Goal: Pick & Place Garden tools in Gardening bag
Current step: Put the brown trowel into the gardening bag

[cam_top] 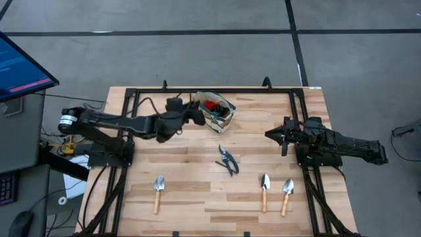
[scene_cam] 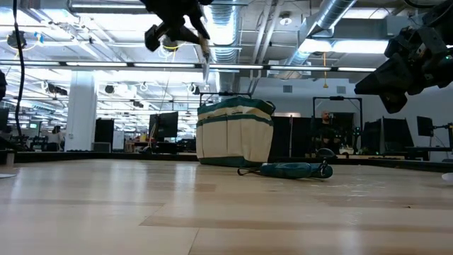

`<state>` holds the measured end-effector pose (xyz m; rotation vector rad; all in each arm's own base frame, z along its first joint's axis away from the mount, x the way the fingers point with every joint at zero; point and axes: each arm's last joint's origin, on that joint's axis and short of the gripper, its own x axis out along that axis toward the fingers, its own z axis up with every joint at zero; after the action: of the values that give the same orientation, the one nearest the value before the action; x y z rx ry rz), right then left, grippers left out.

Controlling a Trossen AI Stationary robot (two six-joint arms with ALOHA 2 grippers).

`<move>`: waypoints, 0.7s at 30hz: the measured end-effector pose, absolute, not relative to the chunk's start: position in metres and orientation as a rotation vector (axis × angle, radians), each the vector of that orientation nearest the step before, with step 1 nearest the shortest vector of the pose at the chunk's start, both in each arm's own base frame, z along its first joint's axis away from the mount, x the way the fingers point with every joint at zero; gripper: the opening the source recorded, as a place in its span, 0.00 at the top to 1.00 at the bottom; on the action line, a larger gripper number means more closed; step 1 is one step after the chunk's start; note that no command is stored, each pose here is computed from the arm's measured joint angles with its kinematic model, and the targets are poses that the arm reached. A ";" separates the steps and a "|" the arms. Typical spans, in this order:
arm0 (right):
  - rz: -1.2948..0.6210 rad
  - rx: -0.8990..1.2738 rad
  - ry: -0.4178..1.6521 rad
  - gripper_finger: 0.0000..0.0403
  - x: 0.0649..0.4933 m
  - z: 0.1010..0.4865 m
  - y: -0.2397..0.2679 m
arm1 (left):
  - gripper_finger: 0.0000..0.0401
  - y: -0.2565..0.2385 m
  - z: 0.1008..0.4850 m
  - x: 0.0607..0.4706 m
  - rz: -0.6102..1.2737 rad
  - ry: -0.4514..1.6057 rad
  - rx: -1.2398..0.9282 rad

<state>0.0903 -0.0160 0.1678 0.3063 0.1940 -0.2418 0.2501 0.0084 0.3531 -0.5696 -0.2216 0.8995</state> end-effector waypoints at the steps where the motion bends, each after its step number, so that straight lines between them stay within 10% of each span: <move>1: -0.242 0.306 0.194 0.88 0.090 0.168 -0.016 | 0.83 0.011 0.355 0.252 0.915 -0.231 -0.532; 21: -0.242 0.307 0.193 0.88 0.090 0.168 -0.016 | 0.83 0.017 0.321 0.306 1.144 -0.221 -0.272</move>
<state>0.0903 -0.0160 0.1678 0.3066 0.1929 -0.2421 0.3062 0.0171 0.3212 -0.2721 -0.2208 1.1444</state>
